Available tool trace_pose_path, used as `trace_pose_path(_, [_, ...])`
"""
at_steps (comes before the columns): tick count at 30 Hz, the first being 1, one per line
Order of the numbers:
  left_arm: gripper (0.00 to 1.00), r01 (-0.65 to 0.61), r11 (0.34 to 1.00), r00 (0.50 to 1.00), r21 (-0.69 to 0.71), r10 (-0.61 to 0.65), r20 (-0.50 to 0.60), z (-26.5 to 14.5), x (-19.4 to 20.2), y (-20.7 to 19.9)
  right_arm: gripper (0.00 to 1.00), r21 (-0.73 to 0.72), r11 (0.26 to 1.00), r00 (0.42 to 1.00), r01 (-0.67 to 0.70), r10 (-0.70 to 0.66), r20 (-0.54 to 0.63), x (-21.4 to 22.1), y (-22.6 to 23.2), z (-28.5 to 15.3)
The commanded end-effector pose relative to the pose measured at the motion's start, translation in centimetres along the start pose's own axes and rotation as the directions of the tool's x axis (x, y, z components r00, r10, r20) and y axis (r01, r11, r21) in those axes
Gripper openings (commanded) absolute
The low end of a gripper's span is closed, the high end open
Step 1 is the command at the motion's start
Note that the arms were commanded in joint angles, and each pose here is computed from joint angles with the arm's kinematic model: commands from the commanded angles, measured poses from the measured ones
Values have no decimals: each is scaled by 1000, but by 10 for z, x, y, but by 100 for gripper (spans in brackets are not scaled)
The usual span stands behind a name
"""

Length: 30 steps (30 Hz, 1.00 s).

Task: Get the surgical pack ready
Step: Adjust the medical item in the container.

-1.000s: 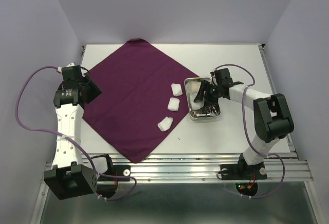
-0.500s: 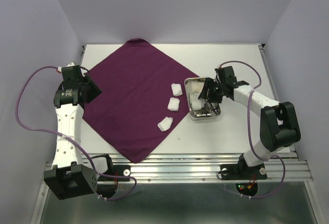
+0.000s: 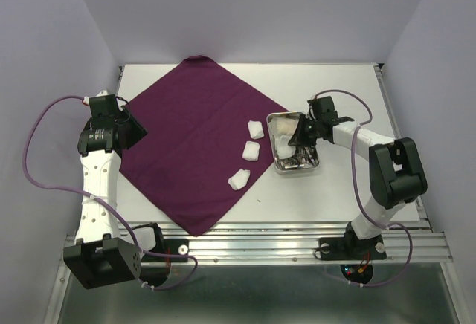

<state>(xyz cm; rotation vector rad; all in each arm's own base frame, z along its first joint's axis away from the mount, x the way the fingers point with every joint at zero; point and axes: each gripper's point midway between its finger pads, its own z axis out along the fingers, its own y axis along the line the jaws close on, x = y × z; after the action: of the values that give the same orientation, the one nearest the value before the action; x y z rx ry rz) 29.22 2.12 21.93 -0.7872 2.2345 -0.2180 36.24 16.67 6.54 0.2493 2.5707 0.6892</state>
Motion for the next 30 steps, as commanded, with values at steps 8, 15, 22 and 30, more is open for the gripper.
trace_pose_path(8, [40, 5, 1000, 999, 21, -6, 34, -6, -6, -3, 8, -47, 999, 1000, 16, -15, 23, -13, 19, 21])
trace_pose_path(15, [40, 10, 1000, 1000, 26, -11, 25, -3, -4, -3, 8, -76, 996, 996, 46, -39, 85, -25, 41, -2])
trace_pose_path(22, [39, 4, 1000, 1000, 27, -5, 28, -4, -4, -4, 9, -73, 997, 995, 22, -16, 94, -29, 40, 4])
trace_pose_path(30, [39, 1, 1000, 1000, 19, -2, 29, -5, -3, -1, 10, -18, 1000, 998, 7, -6, 69, -20, 28, 28])
